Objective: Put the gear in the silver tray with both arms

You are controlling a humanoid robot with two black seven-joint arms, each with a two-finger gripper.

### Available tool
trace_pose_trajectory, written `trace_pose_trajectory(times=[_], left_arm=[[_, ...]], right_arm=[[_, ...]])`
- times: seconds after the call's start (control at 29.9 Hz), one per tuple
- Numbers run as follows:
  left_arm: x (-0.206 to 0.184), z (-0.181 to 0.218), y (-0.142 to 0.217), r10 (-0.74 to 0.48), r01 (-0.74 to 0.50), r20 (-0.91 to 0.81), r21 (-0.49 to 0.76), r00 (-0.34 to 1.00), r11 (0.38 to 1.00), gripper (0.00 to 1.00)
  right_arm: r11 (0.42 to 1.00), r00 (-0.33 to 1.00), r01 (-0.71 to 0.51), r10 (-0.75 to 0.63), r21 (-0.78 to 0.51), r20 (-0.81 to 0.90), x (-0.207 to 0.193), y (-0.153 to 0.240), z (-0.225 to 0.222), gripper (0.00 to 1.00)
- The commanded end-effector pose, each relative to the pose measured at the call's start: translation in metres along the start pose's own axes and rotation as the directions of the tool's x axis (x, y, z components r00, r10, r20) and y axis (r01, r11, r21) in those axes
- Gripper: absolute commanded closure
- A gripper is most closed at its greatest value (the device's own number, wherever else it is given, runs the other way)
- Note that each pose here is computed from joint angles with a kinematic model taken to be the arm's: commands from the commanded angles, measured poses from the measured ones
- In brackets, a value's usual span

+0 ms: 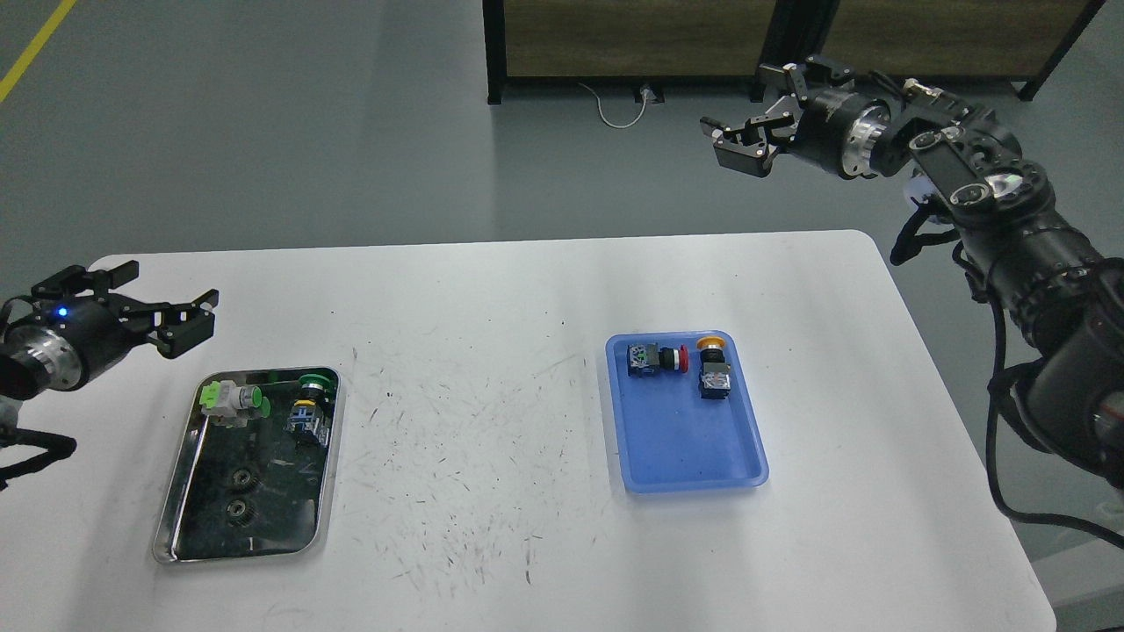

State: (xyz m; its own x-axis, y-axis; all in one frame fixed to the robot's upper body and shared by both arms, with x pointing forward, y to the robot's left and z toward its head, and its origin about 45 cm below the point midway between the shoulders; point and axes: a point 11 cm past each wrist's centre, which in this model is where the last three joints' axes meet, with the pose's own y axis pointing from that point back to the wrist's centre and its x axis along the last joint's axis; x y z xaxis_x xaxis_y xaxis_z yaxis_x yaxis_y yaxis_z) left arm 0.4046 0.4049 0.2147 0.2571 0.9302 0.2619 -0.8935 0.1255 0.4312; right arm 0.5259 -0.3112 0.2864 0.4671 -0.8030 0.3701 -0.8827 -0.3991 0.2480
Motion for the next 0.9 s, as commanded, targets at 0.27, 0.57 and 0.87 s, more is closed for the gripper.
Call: trace_pose_trajectory(times=[0.27,0.57,0.87], left_arm=[[0.027,0.170,-0.034,0.090,-0.093,-0.024,-0.182,0.996,0.979,0.03],[-0.015,0.238,-0.055,0.036,-0.057,-0.085,-0.270,0.996,0.961,0.03],[-0.039,0.255,-0.065,0.001,-0.037,-0.121,-0.295,0.993,0.955,0.02]], right_arm=[[0.954,0.945,-0.294,0.279,0.065,0.172,0.073,0.032,-0.014,0.01],[0.919,0.897,-0.384,0.351,0.084,0.268,0.094,0.043,-0.022,0.02],[0.883,0.868,-0.442,0.377,0.155,0.324,0.120,0.058,-0.047,0.02]])
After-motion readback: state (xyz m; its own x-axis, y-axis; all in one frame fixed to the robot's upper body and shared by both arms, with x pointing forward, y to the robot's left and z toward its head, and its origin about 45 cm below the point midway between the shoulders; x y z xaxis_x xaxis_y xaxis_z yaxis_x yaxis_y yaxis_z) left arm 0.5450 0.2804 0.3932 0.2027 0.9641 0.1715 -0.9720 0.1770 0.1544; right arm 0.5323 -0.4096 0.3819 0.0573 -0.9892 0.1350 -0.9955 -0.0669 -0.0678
